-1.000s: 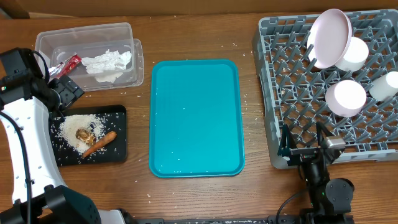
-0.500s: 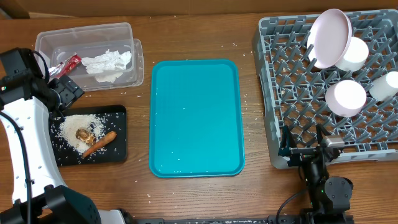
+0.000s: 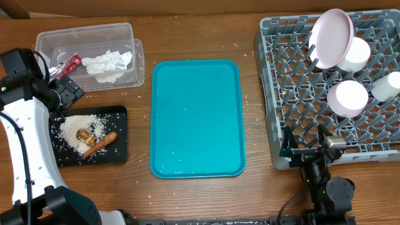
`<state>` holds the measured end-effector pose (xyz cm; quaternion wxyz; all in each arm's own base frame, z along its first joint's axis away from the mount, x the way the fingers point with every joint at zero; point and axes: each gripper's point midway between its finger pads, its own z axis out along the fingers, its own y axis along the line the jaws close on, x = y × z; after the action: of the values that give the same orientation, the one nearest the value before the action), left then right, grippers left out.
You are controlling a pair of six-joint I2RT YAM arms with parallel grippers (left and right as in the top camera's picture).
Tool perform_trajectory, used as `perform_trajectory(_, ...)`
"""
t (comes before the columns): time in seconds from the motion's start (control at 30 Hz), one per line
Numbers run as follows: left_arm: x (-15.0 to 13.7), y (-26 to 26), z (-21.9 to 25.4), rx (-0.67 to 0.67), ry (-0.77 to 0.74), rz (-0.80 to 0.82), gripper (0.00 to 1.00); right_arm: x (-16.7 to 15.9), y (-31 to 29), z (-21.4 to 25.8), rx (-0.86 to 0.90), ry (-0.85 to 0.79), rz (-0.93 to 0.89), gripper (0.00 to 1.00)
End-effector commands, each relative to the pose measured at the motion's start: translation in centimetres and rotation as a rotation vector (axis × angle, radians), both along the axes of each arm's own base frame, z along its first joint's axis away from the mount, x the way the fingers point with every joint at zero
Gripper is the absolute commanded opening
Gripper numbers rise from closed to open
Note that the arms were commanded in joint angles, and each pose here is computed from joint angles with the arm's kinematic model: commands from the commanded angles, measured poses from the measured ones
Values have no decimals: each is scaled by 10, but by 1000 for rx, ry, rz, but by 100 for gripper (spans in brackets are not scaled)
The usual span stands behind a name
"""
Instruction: Sort waste into correct bins and load items into the dishwasher
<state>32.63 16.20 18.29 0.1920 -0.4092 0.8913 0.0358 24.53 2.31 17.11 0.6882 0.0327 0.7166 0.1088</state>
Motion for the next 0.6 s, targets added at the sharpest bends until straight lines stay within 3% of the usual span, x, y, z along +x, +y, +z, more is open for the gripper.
perform_trajectory(0.0,2,0,-1,-7,-1,11,100,0,-2,-1,3,-5,-10,100)
perform_trajectory(0.57,2,0,-3,-9,3,10,100,0,-2,-1,3,-5,-10,100)
